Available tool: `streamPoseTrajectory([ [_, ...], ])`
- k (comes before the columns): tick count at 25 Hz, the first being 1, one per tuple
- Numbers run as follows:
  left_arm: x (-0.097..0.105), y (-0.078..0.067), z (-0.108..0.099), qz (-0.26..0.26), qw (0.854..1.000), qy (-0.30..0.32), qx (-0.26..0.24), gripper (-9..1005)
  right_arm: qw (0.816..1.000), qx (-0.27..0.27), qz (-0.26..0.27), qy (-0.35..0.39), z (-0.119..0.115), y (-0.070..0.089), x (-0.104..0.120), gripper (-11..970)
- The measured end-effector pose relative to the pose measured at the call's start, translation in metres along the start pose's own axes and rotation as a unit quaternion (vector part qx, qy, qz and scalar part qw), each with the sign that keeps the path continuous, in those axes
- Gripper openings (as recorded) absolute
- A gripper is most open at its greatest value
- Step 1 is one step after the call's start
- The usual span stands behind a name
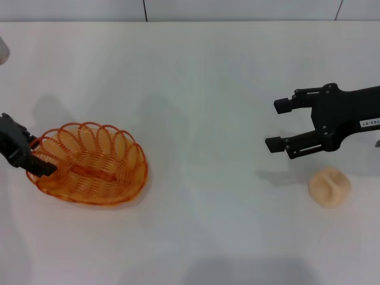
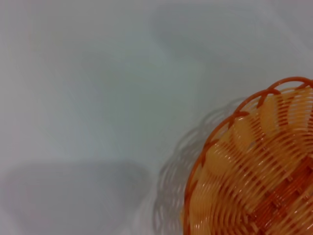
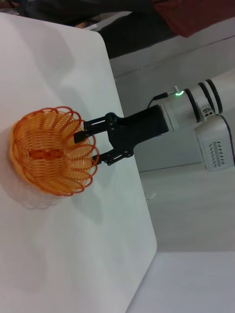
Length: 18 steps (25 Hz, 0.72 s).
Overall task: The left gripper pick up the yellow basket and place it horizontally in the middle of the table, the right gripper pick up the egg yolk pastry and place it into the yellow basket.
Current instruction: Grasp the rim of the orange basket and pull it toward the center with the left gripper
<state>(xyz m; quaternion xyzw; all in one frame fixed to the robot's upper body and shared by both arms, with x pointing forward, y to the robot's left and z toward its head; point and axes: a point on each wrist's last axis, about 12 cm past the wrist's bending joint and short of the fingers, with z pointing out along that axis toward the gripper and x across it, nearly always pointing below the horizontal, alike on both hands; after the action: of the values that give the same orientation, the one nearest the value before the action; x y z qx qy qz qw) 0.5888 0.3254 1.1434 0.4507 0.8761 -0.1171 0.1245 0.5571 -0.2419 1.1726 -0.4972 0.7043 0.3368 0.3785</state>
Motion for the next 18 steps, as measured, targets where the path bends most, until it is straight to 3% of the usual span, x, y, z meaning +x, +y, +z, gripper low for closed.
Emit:
streamPoseTrajectory([
  [3,0.002,-0.0004,0.0011,-0.003,1.0,0.0,0.001,849,1.0,-0.001,-0.001,0.001,0.0005,0.0,-0.0005,858],
  [8,0.0029,-0.0025,0.0047,-0.004,1.0,0.001,0.007,670,1.0,-0.001,0.0,0.001,0.0004,0.0,-0.0008,858],
  [18,0.0009,-0.0031,0.0036,-0.006,1.0,-0.014,0.012,543,1.0,0.0,0.001,0.002,-0.0007,-0.0002,-0.0009,858],
])
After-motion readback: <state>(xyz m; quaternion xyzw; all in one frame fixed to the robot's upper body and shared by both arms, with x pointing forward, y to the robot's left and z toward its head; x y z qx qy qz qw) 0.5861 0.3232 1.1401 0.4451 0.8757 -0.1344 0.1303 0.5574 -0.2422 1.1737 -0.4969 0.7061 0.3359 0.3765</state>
